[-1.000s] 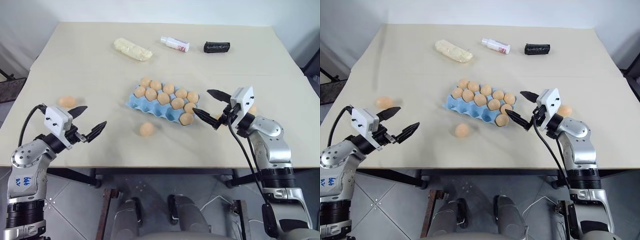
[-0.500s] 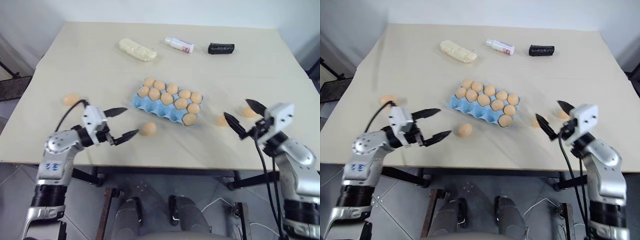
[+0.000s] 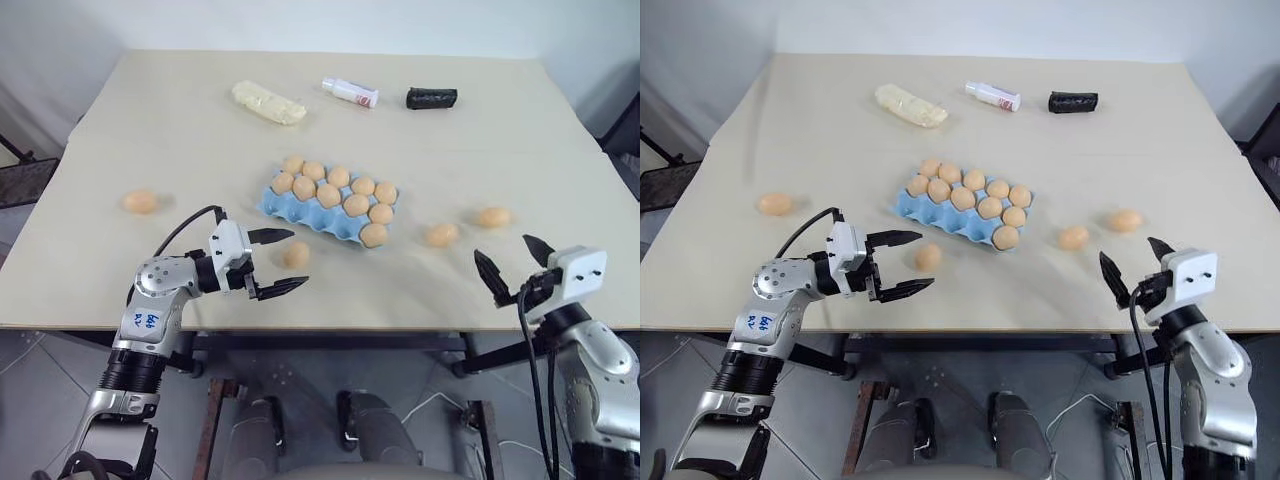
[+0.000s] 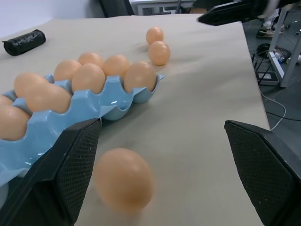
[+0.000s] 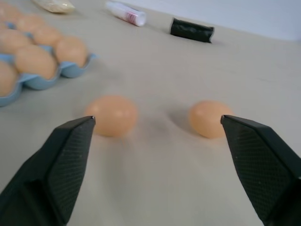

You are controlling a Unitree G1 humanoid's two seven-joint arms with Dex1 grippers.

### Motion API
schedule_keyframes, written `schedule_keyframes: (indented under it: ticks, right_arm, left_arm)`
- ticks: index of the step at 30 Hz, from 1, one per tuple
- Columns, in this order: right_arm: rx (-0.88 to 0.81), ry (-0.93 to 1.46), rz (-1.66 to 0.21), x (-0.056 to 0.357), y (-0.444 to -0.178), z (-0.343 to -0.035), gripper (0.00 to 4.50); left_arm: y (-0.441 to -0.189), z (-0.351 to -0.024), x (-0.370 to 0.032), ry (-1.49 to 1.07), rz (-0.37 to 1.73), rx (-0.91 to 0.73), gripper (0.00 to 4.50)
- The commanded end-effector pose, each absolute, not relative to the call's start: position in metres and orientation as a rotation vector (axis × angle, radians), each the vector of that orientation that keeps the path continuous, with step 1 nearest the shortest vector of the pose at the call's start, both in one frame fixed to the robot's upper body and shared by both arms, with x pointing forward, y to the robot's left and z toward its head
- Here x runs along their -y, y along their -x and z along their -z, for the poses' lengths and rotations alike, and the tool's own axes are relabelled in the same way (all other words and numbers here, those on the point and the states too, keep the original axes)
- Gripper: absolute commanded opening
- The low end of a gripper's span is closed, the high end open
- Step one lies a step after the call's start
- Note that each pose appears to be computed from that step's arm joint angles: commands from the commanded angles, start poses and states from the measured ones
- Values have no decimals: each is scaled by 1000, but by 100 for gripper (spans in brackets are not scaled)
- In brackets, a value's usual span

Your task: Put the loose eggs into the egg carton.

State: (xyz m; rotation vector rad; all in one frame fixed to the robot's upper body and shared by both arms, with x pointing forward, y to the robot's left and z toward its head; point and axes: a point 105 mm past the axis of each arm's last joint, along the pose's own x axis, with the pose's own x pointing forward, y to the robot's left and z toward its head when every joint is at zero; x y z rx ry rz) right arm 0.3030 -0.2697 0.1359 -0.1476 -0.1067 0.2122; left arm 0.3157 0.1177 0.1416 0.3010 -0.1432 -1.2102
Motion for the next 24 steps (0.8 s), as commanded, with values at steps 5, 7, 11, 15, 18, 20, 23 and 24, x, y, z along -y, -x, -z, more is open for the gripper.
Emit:
schedule_keyframes:
  ticks: [5, 7, 11, 15, 18, 20, 23, 24]
  right_arm:
    - [76, 155, -188, 295, -353, -143, 450]
    - [64, 162, -176, 301, -365, -143, 450]
    - [20, 204, -183, 303, -382, -139, 450]
    - [21, 197, -183, 304, -389, -137, 450]
    - [2, 205, -186, 302, -393, -130, 450]
    - [-12, 202, -174, 303, -395, -126, 450]
    - [-14, 191, -182, 300, -397, -124, 384]
    - [-9, 182, -199, 297, -397, -125, 353]
  left_arm:
    - [-305, -152, -111, -301, 1242, 189, 446]
    - [-304, -153, -110, -304, 1242, 192, 446]
    - [-302, -153, -108, -308, 1242, 199, 446]
    - [-301, -153, -108, -308, 1238, 201, 446]
    - [-301, -151, -109, -308, 1228, 196, 446]
    - [-303, -151, -109, -309, 1223, 196, 446]
    - [-304, -154, -108, -311, 1222, 202, 450]
    - [-304, -154, -109, -312, 1222, 202, 450]
